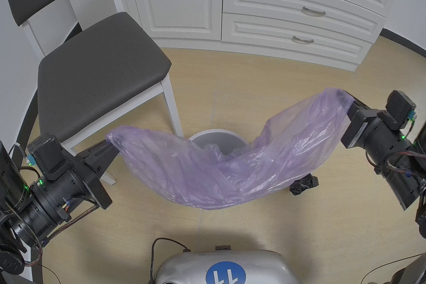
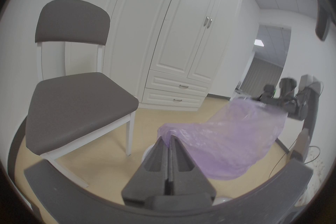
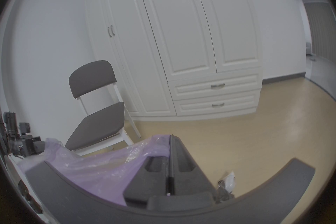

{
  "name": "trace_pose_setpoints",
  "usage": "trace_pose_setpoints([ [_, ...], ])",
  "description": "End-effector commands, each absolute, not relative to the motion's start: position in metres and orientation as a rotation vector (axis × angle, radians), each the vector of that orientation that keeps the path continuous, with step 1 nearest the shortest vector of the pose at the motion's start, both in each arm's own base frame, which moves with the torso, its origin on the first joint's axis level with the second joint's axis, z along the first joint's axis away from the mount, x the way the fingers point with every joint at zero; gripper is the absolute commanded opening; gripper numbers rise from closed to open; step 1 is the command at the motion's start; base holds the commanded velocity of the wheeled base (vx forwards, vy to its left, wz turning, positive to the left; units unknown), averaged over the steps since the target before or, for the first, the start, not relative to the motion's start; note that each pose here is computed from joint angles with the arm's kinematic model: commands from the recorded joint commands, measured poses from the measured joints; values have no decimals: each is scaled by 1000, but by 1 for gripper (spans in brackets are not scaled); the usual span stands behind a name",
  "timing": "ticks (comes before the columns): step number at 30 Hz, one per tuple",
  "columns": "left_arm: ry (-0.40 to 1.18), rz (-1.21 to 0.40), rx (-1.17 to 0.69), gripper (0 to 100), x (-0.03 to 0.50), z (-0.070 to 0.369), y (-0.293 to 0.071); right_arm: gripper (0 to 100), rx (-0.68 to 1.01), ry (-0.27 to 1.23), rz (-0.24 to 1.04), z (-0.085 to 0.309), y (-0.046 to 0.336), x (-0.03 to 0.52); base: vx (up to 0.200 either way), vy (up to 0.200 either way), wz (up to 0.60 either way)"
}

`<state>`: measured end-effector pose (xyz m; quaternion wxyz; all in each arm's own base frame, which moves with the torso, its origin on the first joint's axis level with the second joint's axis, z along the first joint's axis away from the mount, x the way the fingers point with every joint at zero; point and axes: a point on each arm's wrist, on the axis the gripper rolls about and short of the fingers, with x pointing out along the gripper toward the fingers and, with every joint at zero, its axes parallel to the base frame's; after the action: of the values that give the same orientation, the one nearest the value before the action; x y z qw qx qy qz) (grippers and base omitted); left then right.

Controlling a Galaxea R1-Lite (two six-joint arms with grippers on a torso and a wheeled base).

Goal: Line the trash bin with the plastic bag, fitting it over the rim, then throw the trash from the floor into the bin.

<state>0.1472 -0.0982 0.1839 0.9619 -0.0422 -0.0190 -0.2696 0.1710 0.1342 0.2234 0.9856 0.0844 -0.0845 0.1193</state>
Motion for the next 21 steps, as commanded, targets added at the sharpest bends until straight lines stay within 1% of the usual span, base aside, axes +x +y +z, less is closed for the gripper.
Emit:
trace_pose_setpoints([
  [1, 4, -515, -32, 0, 152, 172, -99, 0, 172, -205, 242, 231, 121, 152, 0, 0, 0],
  [9, 10, -451, -8, 0, 155, 170, -94, 0, -19, -49, 180, 184, 119, 167, 0, 0, 0],
  [10, 11, -420, -6, 0, 158, 169, -91, 0, -86, 2, 149, 169, 116, 173, 0, 0, 0],
  [14, 7, -367, -4, 0, 163, 170, -83, 0, -213, 90, 81, 146, 103, 184, 0, 0, 0],
  [21, -8, -330, -9, 0, 166, 174, -77, 0, -283, 187, 66, 123, 101, 192, 0, 0, 0],
])
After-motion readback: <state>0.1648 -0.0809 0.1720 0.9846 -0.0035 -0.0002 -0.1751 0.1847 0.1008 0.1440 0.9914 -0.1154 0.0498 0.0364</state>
